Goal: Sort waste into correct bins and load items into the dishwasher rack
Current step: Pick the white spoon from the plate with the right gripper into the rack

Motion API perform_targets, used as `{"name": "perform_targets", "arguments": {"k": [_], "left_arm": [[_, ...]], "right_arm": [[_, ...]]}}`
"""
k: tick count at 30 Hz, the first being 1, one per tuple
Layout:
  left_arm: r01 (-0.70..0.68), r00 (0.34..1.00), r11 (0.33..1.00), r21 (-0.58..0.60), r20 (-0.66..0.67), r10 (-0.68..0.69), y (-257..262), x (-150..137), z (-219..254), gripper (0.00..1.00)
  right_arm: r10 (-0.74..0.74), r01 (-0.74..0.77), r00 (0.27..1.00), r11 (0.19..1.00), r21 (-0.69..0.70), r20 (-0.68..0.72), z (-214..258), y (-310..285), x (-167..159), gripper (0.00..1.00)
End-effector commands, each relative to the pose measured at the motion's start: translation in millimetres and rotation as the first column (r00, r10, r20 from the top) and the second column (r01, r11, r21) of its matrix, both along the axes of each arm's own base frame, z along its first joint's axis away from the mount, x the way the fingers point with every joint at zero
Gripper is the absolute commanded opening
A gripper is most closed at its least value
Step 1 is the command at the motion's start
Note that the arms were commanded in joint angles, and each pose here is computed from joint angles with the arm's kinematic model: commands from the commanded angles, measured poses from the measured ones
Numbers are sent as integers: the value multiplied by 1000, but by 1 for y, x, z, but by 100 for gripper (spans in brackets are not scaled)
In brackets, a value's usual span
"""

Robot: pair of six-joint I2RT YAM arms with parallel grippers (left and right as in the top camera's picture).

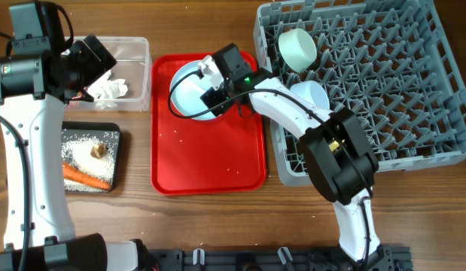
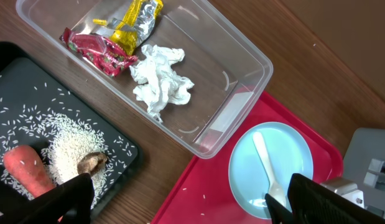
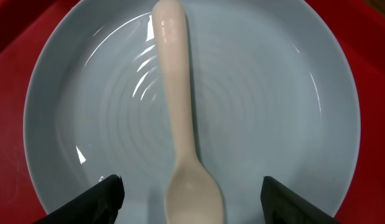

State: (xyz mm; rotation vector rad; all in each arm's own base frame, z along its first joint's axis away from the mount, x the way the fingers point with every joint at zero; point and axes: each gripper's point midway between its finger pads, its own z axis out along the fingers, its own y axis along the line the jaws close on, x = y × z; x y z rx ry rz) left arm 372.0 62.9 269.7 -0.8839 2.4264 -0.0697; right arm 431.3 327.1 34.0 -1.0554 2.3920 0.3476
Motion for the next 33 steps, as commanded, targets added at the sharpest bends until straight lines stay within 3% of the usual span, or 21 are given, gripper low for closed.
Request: {"name": "perform_targets", "arguments": {"k": [1, 4, 10, 16, 18, 25, 26, 27, 28, 29, 33], "left_arm": [[-5, 1000, 1000, -9, -10, 5, 0, 0, -4, 100], [-5, 1000, 1000, -10, -17, 5, 0, -2, -5, 100], [-5, 1000, 1000, -10, -21, 5, 0, -2, -5, 100], [-5, 1000, 1000, -10, -21, 5, 0, -2, -5, 100], [-5, 1000, 1000, -10, -20, 5, 0, -2, -5, 100], [-5, 1000, 1000, -10, -20, 5, 0, -2, -5, 100], [-5, 1000, 1000, -10, -20, 5, 0, -2, -5, 100], [-5, 1000, 1000, -10, -20, 5, 0, -2, -5, 100], [-5, 1000, 1000, -10, -20, 5, 0, -2, -5, 100], [-5, 1000, 1000, -10, -20, 5, 0, -2, -5, 100], [-5, 1000, 1000, -10, -20, 5, 0, -2, -5, 100]], "right_arm": [[32, -32, 999, 999, 26, -5, -5, 4, -1, 69], [44, -43, 999, 999, 29, -26, -20, 7, -3, 65], [44, -43, 999, 999, 26, -31, -40, 9, 0, 45], [40, -39, 998, 999, 13, -57, -46, 6, -4, 9], [18, -17, 998, 1000, 22, -63, -39, 5, -4, 4], [15, -29, 994, 991, 131, 106, 76, 10, 4, 6], [13, -31, 992, 990, 141, 122, 83, 11, 5, 9], [11, -30, 992, 989, 144, 128, 84, 10, 7, 21], [14, -30, 993, 990, 136, 118, 75, 11, 8, 41], [22, -35, 994, 992, 122, 104, 63, 11, 8, 50], [101, -101, 995, 994, 40, 9, 0, 10, -5, 56]]}}
